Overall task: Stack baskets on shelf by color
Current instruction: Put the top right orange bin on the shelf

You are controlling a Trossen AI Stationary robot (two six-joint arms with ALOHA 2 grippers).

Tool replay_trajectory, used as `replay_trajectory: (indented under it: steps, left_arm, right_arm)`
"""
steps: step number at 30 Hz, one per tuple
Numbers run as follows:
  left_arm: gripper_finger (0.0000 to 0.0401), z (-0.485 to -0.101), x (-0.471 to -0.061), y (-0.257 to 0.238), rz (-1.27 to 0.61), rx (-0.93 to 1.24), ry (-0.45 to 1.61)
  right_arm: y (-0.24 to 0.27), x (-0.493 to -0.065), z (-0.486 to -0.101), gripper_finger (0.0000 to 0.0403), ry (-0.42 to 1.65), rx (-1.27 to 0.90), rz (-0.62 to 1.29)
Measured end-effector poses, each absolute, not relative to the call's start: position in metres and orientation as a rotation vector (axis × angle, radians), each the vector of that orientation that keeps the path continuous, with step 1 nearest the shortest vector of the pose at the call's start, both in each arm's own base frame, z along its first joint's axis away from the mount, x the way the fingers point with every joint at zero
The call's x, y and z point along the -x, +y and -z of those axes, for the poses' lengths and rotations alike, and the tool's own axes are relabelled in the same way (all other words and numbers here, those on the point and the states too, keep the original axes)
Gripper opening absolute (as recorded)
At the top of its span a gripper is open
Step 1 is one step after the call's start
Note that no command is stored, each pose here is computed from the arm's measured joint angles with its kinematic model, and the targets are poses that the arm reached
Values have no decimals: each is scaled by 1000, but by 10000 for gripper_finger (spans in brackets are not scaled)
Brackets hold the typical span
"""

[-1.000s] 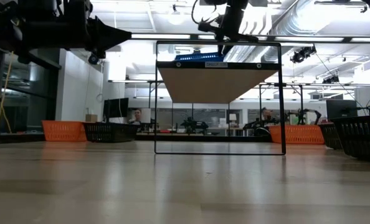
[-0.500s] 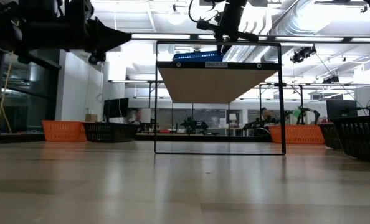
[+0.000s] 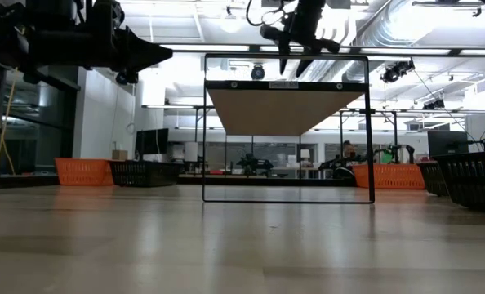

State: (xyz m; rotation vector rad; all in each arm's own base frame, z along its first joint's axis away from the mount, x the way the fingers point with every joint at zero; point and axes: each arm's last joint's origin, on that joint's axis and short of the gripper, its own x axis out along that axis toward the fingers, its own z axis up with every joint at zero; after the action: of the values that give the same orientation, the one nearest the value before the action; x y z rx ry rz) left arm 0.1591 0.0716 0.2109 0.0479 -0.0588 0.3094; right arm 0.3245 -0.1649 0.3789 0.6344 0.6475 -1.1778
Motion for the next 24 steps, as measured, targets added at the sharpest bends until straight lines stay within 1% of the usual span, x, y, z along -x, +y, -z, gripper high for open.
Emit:
replay_trajectory:
  steps: [3,6,12,14,16,19,22,24]
  left_arm:
    - [0,-211,-159,72,-310,-48,-58]
    - [0,-211,-159,72,-313,-60,-57]
    - [0,-211,-159,72,-332,-88,-52]
    - [0,-211,-159,72,-329,-77,-54]
    - [0,-211,-159,72,-329,-73,-53]
    - [0,-209,-159,72,-327,-57,-40]
    - [0,-207,-159,72,-326,-34,-19]
    - [0,-205,-159,72,-325,-10,-5]
  right_arm:
    - [-165,-315,-389,202,669,-576,1137]
    - [-157,-304,-399,210,714,-486,1104]
    - [-116,-283,-400,208,983,-296,1107]
    - [-105,-278,-401,204,1037,-266,1107]
    - [-96,-274,-403,200,1047,-251,1099]
    - [-85,-271,-410,194,1025,-233,1050]
    - [-73,-265,-416,189,989,-206,1041]
    - [-62,-256,-414,186,976,-187,1031]
